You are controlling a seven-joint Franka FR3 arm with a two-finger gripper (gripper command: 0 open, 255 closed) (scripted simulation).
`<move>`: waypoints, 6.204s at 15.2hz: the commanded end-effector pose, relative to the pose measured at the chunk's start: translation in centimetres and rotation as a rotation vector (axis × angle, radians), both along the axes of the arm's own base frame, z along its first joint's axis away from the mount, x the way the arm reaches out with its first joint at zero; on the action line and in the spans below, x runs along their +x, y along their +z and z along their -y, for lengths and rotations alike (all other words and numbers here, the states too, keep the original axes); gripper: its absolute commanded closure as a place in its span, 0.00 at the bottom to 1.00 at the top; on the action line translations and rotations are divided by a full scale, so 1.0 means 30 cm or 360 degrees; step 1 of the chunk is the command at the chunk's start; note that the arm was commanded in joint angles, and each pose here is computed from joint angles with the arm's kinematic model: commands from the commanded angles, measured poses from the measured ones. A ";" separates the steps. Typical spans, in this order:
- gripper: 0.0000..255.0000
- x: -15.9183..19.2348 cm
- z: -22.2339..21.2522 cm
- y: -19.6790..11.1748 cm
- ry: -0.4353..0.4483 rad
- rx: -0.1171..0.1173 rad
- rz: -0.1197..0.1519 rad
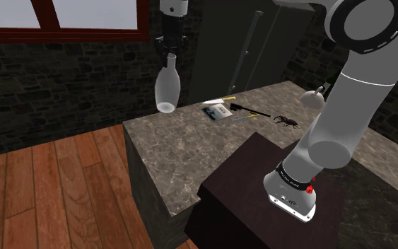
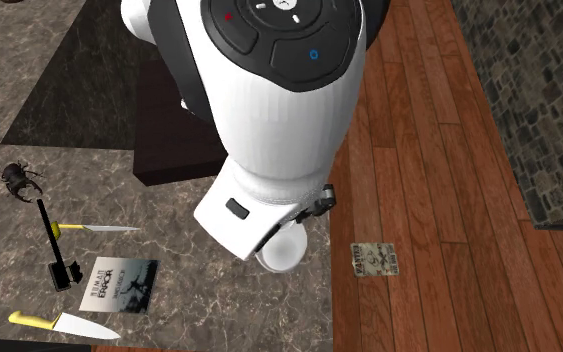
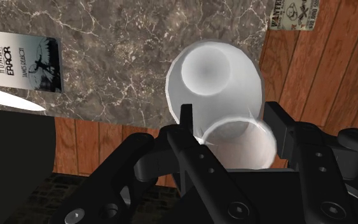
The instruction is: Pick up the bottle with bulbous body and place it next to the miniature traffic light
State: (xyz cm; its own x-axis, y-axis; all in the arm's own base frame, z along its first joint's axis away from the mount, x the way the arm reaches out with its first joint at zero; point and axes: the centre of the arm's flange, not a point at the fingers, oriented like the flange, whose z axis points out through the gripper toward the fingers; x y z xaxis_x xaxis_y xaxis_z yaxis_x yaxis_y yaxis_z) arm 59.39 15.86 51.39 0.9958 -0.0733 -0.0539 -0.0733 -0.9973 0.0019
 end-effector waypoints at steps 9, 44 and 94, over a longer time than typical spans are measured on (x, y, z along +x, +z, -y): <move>1.00 -0.002 0.006 0.177 0.0000 0.0000 0.0000; 1.00 -0.553 0.958 0.346 0.0000 0.0000 0.0000; 1.00 -1.200 2.075 -0.020 0.0000 0.0000 0.0000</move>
State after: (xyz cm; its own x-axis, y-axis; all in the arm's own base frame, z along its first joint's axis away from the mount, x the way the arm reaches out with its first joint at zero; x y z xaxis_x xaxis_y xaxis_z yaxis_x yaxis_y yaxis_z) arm 23.31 -46.42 51.18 0.9958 -0.0734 -0.0545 -0.0734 -0.9973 0.0012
